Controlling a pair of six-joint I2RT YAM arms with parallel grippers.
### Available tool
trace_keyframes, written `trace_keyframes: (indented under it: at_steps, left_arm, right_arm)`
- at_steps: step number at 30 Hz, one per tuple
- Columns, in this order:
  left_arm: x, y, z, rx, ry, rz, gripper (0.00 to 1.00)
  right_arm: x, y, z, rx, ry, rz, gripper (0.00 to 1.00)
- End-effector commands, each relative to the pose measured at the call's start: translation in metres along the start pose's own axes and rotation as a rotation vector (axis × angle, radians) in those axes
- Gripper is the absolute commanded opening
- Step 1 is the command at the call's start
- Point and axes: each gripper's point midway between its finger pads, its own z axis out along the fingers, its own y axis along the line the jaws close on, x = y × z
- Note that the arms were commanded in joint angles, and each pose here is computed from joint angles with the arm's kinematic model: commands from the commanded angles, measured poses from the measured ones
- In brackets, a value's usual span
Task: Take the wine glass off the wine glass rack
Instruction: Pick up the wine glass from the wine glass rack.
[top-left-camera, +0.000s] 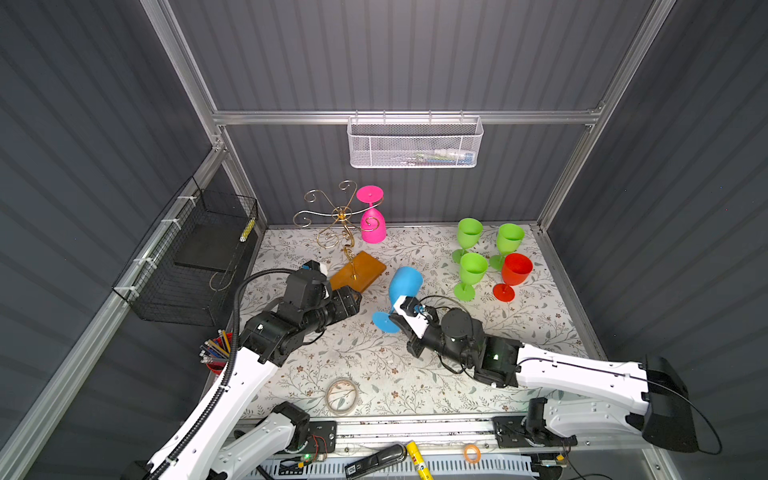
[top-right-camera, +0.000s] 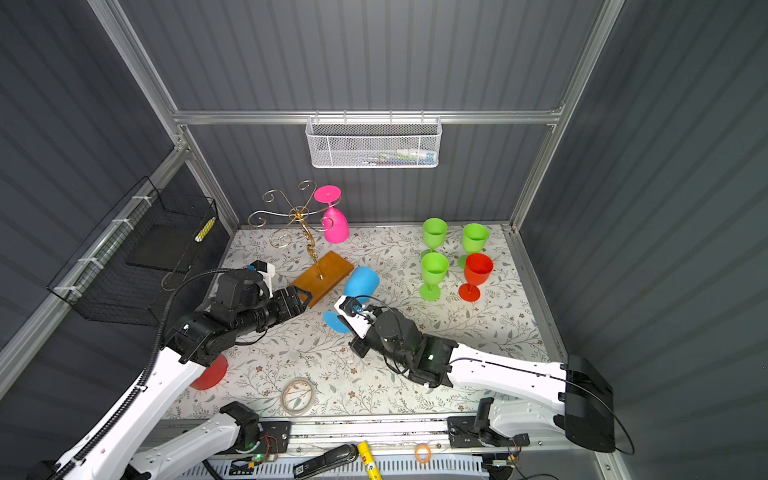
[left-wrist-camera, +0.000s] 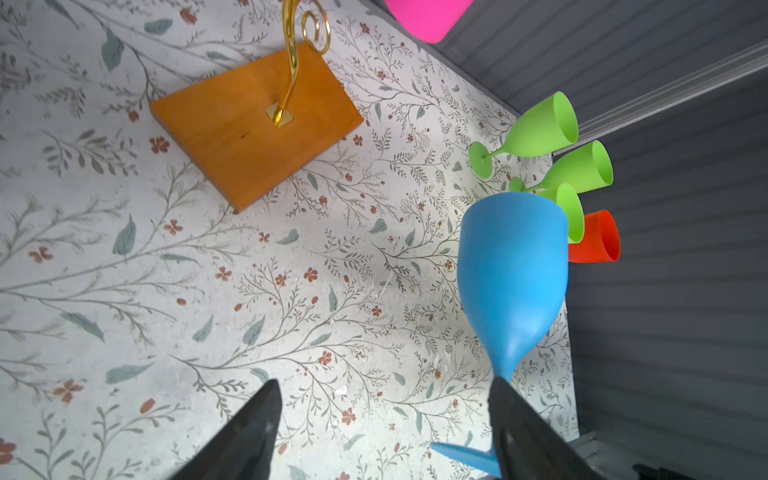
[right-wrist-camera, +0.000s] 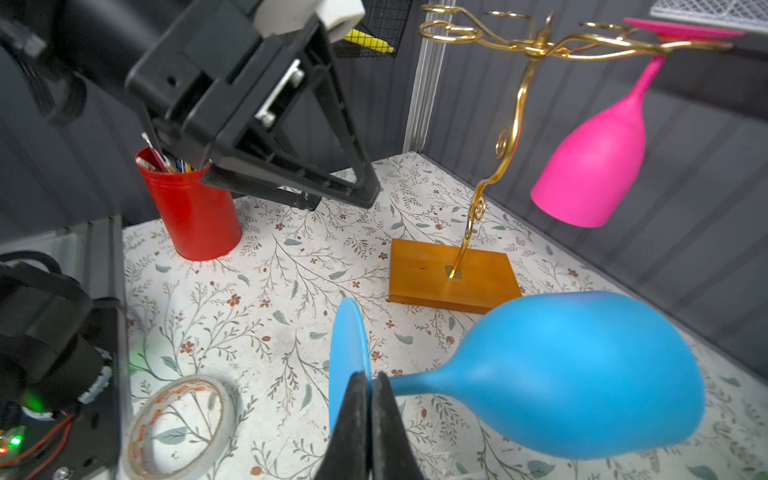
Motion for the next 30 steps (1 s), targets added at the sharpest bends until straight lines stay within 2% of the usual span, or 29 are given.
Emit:
trace_keyframes:
  at_steps: [1, 9, 17, 18, 30]
  left_arm:
    - [0.015, 0.007, 0.002, -0.01, 0.055, -0.146, 0.78]
    - [0.035, 0.029, 0.007, -0.166, 0.153, -0.356, 0.75]
    - [0.046, 0.036, 0.013, -0.185, 0.178, -0.48, 0.68]
    - [0.047, 0.035, 0.014, -0.18, 0.178, -0.493, 0.67]
    - [0.062, 0.035, 0.03, -0.143, 0.226, -0.615, 0.55]
  right_arm:
    - [-0.012, -0.004, 0.005, 0.08, -0.06, -0.12, 0.0]
    - [-0.002, 0.011, 0.023, 0.108, -0.051, -0.273, 0.0]
    - [0.006, 0.026, 0.039, 0.15, -0.048, -0.457, 0.0]
    - [0.005, 0.04, 0.038, 0.128, -0.056, -0.479, 0.0]
    - [0.004, 0.049, 0.051, 0.155, -0.063, -0.57, 0.0]
